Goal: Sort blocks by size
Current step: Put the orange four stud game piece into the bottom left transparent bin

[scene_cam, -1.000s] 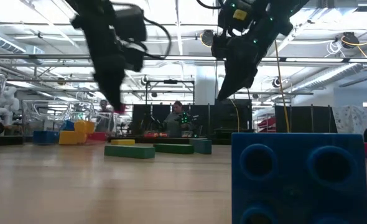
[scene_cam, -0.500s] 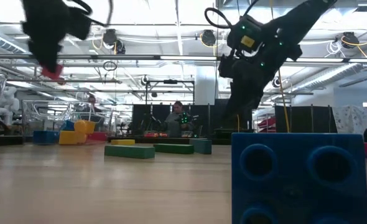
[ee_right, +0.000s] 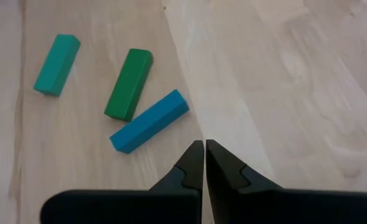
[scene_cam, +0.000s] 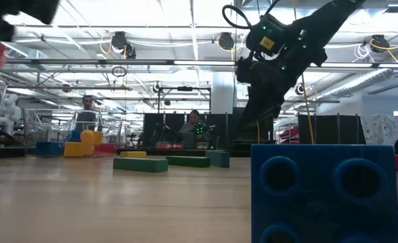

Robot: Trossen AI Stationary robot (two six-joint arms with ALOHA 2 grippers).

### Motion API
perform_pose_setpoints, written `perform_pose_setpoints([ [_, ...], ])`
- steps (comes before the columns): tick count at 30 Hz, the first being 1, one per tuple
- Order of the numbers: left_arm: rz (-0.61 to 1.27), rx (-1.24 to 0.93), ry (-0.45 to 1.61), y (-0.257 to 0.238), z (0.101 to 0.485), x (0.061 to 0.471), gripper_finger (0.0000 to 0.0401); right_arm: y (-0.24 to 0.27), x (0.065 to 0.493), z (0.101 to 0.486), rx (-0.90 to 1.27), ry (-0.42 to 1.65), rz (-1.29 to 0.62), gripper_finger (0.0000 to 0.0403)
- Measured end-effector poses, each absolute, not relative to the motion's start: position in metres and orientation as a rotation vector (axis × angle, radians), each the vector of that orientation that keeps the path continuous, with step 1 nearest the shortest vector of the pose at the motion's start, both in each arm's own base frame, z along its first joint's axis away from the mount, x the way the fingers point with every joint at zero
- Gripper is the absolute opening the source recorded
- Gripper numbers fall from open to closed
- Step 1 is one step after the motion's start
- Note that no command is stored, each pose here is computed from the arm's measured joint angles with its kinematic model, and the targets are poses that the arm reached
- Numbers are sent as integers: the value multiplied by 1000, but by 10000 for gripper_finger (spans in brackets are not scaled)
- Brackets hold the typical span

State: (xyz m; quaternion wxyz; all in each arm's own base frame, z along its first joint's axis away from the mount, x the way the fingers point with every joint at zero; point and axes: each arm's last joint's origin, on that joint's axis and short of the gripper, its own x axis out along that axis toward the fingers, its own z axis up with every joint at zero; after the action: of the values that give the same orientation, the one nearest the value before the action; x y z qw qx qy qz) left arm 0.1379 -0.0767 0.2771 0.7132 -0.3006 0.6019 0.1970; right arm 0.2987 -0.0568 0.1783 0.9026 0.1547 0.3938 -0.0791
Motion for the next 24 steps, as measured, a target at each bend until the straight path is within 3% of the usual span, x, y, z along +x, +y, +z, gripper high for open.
perform_pose_setpoints([
  [24,560,-566,1500,-175,213,132,153,-40,302,179,332,806,-128,0],
])
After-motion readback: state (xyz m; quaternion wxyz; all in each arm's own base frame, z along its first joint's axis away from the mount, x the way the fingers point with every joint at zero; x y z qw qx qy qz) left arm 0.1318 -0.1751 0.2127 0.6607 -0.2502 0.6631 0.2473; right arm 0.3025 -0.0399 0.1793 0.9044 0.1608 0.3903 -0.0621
